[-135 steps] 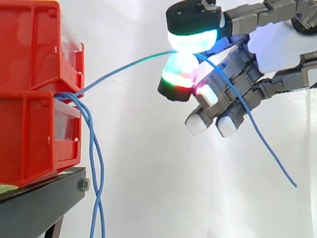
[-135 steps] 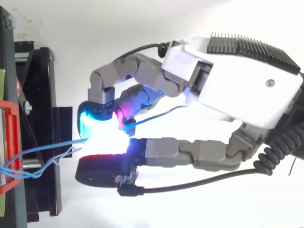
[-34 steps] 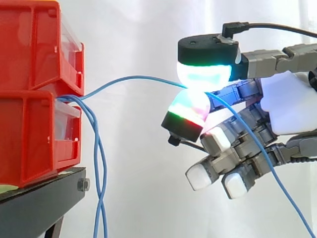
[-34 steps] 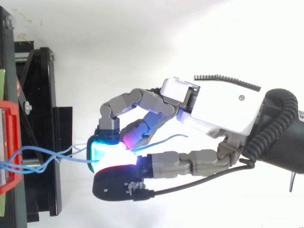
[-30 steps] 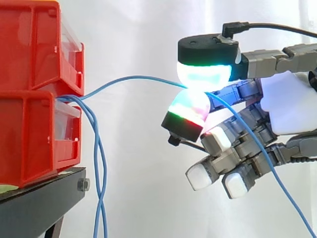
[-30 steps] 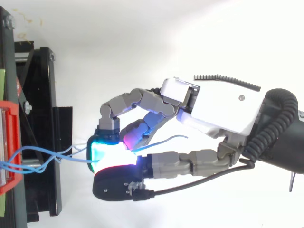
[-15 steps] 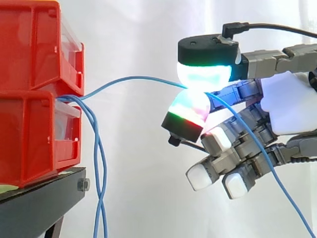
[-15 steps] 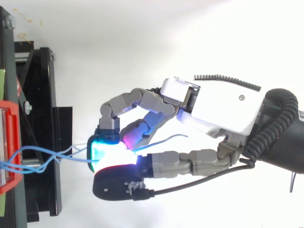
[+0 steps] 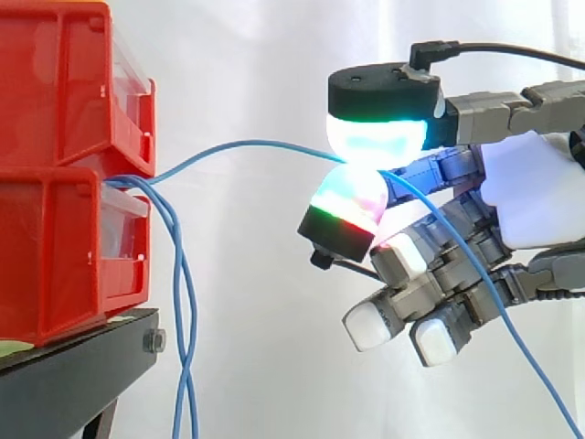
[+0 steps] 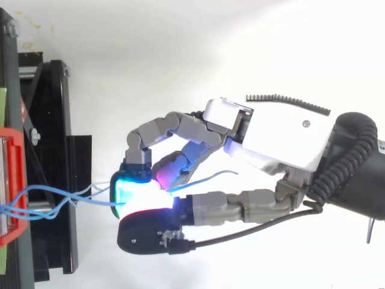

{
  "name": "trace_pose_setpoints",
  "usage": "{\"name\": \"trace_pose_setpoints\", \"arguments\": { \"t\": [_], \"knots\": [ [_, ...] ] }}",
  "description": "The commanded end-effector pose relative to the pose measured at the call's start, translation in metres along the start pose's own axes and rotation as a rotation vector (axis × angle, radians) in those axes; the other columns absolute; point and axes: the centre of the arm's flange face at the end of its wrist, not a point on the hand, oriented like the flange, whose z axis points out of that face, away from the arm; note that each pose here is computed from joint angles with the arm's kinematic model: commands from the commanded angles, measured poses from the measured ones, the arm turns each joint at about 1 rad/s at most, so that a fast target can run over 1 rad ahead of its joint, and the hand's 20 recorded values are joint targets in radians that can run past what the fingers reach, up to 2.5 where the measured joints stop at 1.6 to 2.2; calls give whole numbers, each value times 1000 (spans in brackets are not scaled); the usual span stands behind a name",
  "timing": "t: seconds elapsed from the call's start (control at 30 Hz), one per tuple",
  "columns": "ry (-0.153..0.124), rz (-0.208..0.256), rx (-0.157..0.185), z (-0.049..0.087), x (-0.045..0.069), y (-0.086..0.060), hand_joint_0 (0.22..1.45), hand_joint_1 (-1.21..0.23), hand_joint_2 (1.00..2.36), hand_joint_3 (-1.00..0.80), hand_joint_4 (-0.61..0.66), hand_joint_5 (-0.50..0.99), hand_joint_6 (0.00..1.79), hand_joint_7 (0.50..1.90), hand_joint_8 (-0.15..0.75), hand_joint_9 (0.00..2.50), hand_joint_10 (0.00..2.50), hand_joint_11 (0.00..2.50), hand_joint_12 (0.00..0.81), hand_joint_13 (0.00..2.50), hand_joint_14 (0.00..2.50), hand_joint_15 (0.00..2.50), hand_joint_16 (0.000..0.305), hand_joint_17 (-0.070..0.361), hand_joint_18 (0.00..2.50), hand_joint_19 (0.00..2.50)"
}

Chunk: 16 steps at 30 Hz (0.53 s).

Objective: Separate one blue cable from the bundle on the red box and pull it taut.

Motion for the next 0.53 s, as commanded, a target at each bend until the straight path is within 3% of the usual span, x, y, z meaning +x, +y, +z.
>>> {"name": "trace_pose_setpoints", "arguments": {
  "t": [0.0, 0.5],
  "knots": [
    [0, 0, 0, 0, 0, 0, 621, -782, 1129, 45, -103, -134, 937, 1337, 394, 1092, 12, 875, 446, 870, 13, 437, 55, 124, 866, 449],
    [0, 0, 0, 0, 0, 0, 623, -784, 1120, 49, -104, -134, 936, 1332, 395, 1092, 13, 881, 445, 863, 11, 439, 55, 123, 860, 458]
  ]
}}
